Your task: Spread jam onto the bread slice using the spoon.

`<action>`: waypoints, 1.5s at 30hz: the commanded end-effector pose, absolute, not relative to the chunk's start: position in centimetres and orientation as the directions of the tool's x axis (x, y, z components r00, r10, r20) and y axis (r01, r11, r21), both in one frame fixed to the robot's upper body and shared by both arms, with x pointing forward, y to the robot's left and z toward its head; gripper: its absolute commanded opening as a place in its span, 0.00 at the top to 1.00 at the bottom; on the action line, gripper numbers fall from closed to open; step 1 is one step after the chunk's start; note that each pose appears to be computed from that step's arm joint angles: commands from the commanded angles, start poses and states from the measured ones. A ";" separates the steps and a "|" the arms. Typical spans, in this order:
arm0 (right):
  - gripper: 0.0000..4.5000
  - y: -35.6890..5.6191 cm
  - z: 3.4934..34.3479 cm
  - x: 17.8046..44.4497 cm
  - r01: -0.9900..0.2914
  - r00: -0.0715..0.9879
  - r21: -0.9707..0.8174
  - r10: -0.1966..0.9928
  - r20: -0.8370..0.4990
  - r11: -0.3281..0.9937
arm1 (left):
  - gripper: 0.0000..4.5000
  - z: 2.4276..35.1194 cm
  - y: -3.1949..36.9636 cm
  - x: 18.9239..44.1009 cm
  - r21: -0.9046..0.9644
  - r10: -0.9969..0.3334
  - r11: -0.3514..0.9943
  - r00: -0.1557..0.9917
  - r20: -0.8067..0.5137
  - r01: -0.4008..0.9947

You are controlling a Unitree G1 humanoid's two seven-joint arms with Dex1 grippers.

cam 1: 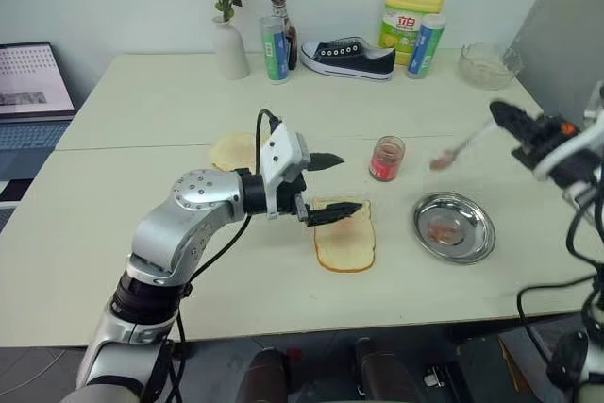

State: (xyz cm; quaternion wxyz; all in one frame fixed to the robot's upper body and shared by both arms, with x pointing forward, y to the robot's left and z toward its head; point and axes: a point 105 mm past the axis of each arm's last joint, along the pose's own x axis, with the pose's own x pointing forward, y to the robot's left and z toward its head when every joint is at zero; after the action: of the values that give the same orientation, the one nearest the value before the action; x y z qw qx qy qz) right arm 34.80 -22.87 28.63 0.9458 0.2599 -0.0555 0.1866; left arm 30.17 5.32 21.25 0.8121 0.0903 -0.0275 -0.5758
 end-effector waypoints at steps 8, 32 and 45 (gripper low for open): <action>0.99 -20.7 28.8 39.5 -0.373 0.924 0.248 0.332 0.191 0.894 | 0.00 21.6 5.4 30.9 0.232 -0.911 0.396 0.412 -0.023 0.888; 0.99 -16.0 26.2 40.8 -0.452 0.880 -0.017 0.449 0.157 0.892 | 0.00 20.9 6.0 30.6 0.246 -0.883 0.441 0.467 -0.056 0.863; 0.99 -14.0 22.0 41.1 -0.435 0.875 -0.270 0.474 0.099 0.859 | 0.00 20.8 6.1 30.6 0.251 -0.880 0.443 0.471 -0.058 0.860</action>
State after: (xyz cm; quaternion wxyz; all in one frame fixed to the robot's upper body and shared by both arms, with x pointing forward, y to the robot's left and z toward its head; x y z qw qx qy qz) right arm 41.27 -14.05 21.10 0.9624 -0.1184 -0.0653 0.2356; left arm 31.04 6.25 20.08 0.8521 0.1109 -0.0240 -0.5109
